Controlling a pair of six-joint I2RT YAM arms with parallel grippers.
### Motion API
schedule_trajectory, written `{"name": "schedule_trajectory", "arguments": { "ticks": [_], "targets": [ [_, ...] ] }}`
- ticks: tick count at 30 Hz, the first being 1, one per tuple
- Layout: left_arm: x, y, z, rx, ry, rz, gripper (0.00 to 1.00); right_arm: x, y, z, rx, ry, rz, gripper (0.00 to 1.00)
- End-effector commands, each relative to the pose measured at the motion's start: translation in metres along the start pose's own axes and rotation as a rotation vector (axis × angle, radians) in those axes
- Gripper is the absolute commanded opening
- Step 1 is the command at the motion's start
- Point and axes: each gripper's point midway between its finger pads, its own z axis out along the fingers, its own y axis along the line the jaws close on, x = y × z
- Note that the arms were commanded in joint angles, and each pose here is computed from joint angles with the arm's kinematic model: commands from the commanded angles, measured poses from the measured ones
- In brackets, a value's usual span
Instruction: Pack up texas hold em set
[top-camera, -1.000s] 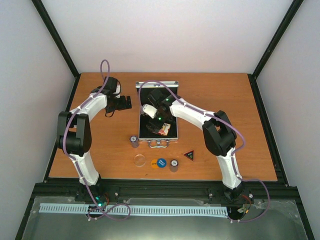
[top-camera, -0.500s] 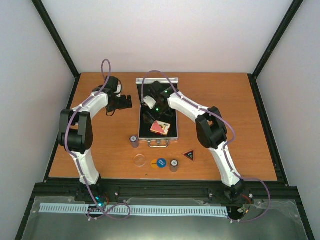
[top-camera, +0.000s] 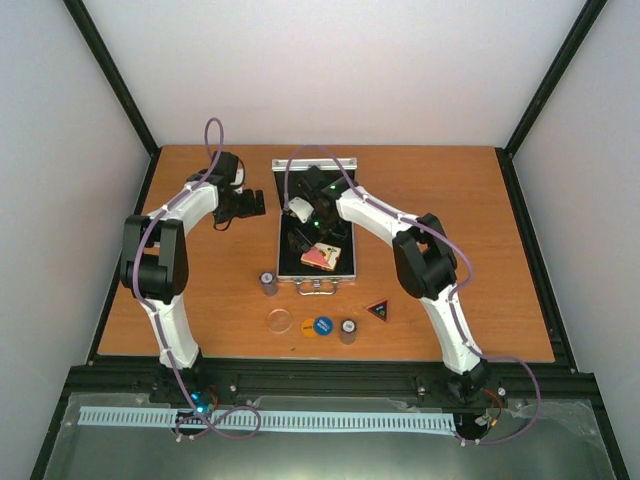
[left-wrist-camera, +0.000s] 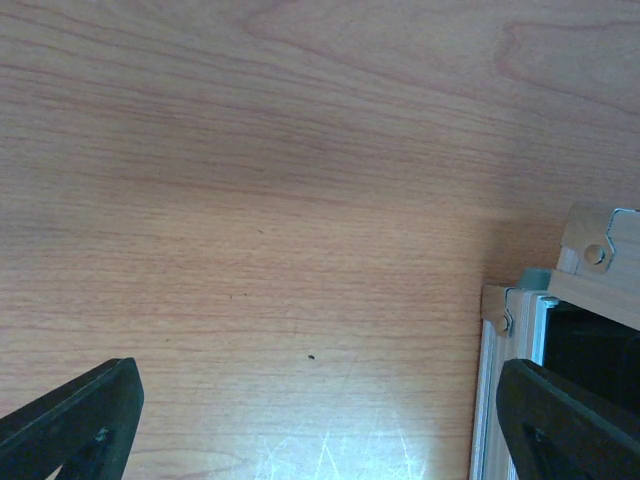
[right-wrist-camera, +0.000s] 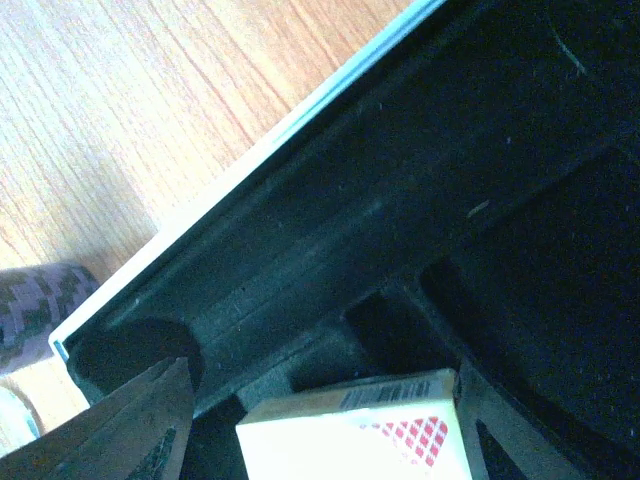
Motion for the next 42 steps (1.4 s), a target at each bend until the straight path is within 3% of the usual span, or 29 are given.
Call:
{"name": "schedule_trajectory", "arguments": {
  "ticks": [1, 6, 14, 26, 42],
  "targets": [
    [-0.018, -0.01, -0.009, 0.019, -0.046, -0.002, 1.0, 0.02, 0.0, -0.01, 0.031, 0.053, 0.034, 0.73],
    [-0.018, -0.022, -0.015, 0.087, -0.047, -0.007, 1.0, 0.017, 0.004, -0.019, 0.031, 0.034, 0.019, 0.75],
    [-0.018, -0.073, -0.033, 0.357, -0.126, -0.073, 0.99, 0.013, 0.003, -0.024, 0.044, 0.024, 0.01, 0.75],
    [-0.013, -0.08, -0.025, 0.355, -0.121, -0.128, 0.99, 0.02, 0.002, -0.023, 0.05, 0.045, 0.034, 0.75],
    [-0.014, -0.076, -0.026, 0.321, -0.122, -0.116, 0.99, 0.012, 0.049, -0.009, -0.233, 0.011, 0.03, 0.74]
  ]
}}
